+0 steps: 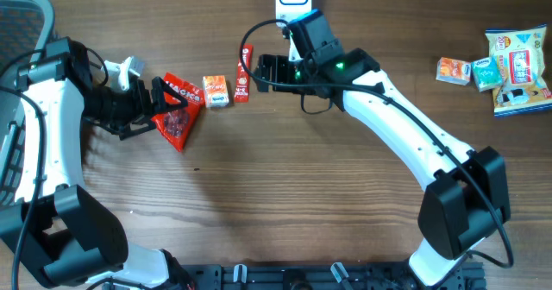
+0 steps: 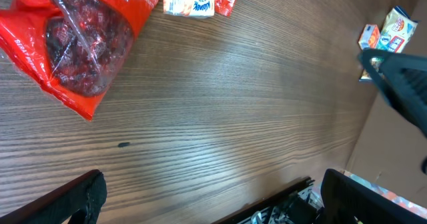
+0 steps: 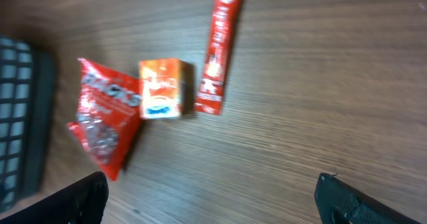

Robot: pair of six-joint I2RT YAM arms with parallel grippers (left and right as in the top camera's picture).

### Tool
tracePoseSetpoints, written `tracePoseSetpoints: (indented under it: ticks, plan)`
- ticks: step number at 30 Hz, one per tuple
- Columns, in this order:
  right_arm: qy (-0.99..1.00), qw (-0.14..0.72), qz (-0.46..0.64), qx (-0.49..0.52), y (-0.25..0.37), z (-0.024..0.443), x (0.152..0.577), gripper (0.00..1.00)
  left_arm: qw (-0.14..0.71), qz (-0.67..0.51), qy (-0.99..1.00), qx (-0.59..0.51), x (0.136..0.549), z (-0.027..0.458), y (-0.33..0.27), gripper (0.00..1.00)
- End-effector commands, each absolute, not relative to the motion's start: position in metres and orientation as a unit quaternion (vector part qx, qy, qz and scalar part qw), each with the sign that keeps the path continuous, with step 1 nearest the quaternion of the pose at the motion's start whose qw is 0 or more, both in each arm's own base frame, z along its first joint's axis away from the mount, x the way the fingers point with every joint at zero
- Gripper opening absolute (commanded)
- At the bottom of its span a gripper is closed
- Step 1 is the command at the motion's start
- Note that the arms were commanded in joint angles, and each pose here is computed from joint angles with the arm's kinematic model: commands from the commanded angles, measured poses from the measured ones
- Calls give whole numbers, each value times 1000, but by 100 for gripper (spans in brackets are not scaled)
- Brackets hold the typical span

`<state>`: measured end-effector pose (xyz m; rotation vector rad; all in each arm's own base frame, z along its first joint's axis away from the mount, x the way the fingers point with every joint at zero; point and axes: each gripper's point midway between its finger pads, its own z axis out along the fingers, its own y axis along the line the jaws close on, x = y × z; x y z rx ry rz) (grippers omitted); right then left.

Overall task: Scan the item barcode
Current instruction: 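Move the empty right gripper back above the pile, then reach the left gripper to the red Hacks bag and grasp it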

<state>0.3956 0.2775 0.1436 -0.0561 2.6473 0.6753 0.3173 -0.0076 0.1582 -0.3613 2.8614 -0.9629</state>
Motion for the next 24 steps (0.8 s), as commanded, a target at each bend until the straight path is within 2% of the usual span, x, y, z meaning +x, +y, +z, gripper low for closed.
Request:
tracePoseSetpoints:
  ticks: [1,13,17,19,24]
  plan:
    - [956,194,220,7,266,127,397,100,62,-314,941,-109,319,162,-7,100]
    - [957,195,217,-2,266,126,396,100,108,-304,942,-92,339,162,0,100]
    - [957,195,217,-2,266,126,396,100,117,-232,961,-91,345,148,21,100]
    - [957,194,217,-2,265,126,396,100,109,-188,968,-124,348,137,38,100]
    - [957,195,217,-2,266,126,396,99,85,-184,970,-137,350,120,39,100]
